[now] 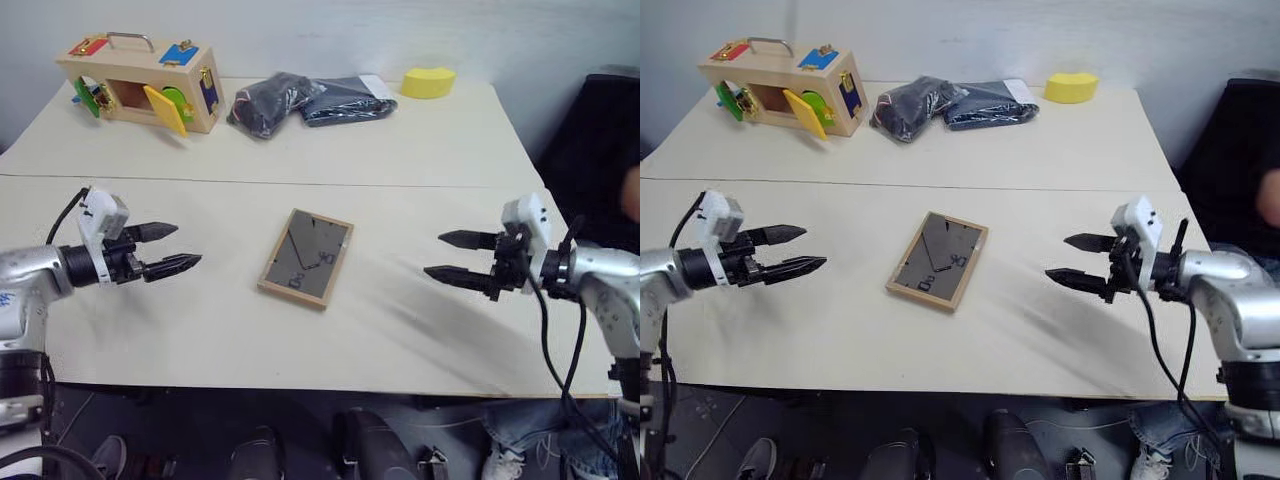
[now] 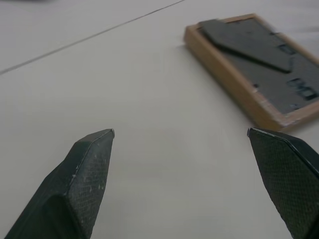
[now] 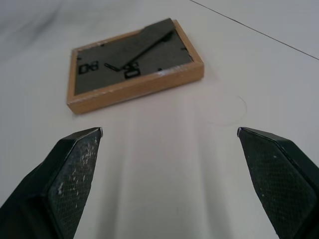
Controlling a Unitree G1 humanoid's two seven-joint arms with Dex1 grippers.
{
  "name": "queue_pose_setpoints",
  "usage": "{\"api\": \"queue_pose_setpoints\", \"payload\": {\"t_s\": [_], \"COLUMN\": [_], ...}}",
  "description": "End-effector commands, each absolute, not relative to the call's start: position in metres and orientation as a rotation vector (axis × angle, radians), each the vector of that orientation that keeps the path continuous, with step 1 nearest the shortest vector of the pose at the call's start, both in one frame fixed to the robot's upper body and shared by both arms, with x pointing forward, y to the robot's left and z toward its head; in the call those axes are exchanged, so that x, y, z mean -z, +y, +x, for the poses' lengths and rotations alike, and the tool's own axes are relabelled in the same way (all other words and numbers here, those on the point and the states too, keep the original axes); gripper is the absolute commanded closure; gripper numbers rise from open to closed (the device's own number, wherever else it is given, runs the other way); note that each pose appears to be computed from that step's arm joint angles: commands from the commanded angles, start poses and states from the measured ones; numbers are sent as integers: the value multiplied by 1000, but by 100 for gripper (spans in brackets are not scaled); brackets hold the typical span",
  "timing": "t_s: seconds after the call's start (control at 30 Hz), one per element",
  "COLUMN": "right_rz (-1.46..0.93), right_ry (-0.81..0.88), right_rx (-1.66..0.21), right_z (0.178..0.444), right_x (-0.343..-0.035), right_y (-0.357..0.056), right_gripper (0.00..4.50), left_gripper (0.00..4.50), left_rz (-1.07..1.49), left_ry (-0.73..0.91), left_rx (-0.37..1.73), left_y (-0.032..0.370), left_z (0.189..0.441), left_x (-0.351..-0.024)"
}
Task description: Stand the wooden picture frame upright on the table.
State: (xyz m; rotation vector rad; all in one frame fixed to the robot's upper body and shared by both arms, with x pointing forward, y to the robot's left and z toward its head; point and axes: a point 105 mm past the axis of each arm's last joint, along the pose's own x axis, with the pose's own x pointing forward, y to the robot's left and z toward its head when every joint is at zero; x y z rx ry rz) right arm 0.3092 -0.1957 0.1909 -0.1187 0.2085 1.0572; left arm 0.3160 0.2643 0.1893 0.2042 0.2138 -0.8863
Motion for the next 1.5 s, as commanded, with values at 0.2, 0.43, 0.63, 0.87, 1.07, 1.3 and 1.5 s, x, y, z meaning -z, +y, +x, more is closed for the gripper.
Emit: {"api": "queue_pose_setpoints", "payload": {"t_s": [0.2, 0.43, 0.63, 0.87, 1.07, 1.3, 1.5], "right_rz": [-143, -269, -400, -417, -459, -555, -687], "right_ry": [206, 202, 186, 158, 162, 164, 149], "right_rx": [-1095, -1026, -1028, -1092, -1076, -1085, -1082], "right_z": [311, 328, 338, 333, 334, 334, 338], "right_x": [-191, -173, -158, -153, -144, -144, -147], "right_y": [-190, -176, -151, -124, -108, -110, -110], "right_gripper": [3, 20, 196, 447, 450, 450, 450], "left_gripper": [0, 0, 152, 382, 445, 407, 237], "left_rz": [252, 362, 522, 453, 276, -141, -387], "left_ry": [251, 261, 285, 264, 312, 642, 794], "left_rx": [950, 934, 917, 1106, 1230, 1171, 1067], "left_y": [254, 231, 202, 156, 128, 145, 156], "left_z": [324, 351, 383, 374, 353, 327, 320], "left_x": [-184, -170, -149, -141, -137, -130, -129]}}
